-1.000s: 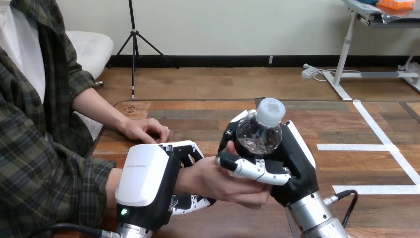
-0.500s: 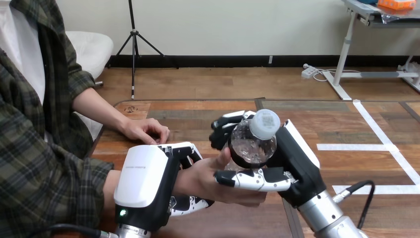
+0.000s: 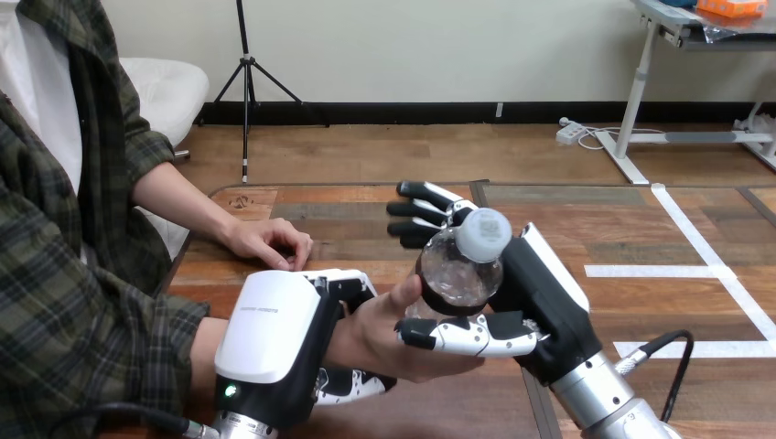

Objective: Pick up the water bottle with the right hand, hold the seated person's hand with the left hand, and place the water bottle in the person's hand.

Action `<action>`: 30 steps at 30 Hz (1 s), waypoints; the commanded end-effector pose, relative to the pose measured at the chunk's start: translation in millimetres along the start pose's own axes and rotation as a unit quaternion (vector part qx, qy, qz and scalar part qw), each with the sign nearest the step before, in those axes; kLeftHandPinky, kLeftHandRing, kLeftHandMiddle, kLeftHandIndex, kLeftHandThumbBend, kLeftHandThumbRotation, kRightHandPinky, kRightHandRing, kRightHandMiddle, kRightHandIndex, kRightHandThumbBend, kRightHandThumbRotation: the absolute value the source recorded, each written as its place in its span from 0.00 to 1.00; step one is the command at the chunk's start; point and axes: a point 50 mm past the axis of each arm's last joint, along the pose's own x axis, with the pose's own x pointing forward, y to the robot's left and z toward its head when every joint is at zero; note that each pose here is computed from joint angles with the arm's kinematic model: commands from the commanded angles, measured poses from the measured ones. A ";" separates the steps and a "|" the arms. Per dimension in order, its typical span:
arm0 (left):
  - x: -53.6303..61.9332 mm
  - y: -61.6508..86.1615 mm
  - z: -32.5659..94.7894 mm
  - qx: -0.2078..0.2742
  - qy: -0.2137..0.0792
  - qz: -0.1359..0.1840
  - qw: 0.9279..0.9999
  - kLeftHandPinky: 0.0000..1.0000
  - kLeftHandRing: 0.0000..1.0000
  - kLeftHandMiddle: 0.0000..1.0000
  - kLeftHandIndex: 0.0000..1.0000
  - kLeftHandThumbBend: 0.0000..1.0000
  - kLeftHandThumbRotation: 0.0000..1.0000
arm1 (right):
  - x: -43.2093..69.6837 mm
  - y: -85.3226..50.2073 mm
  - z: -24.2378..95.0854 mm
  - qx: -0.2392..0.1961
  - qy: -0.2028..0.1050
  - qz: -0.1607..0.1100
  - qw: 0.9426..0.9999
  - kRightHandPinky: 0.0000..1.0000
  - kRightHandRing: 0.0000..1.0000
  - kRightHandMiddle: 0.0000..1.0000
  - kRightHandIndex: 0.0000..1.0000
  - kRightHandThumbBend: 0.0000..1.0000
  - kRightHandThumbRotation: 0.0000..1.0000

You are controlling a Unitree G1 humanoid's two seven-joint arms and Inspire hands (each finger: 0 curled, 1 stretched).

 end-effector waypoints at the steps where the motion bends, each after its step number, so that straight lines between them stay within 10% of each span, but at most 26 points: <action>1: 20.7 12.6 17.9 -0.010 -0.081 0.014 0.997 0.50 0.58 0.65 0.61 0.95 0.02 | 18.9 -3.0 18.2 -0.023 -0.054 0.015 0.998 0.98 1.00 1.00 1.00 0.86 0.18; 18: 19.4 15.0 18.2 -0.079 -0.109 -0.041 0.990 0.81 0.90 0.94 0.94 1.00 0.21 | 20.4 -3.4 18.4 -0.026 -0.057 0.012 0.998 1.00 1.00 1.00 1.00 0.86 0.19; 30: 18.6 17.5 19.4 -0.167 -0.114 -0.077 0.976 0.99 0.99 1.00 1.00 1.00 0.25 | 20.1 -3.4 18.8 -0.023 -0.058 0.009 0.998 1.00 1.00 1.00 1.00 0.87 0.21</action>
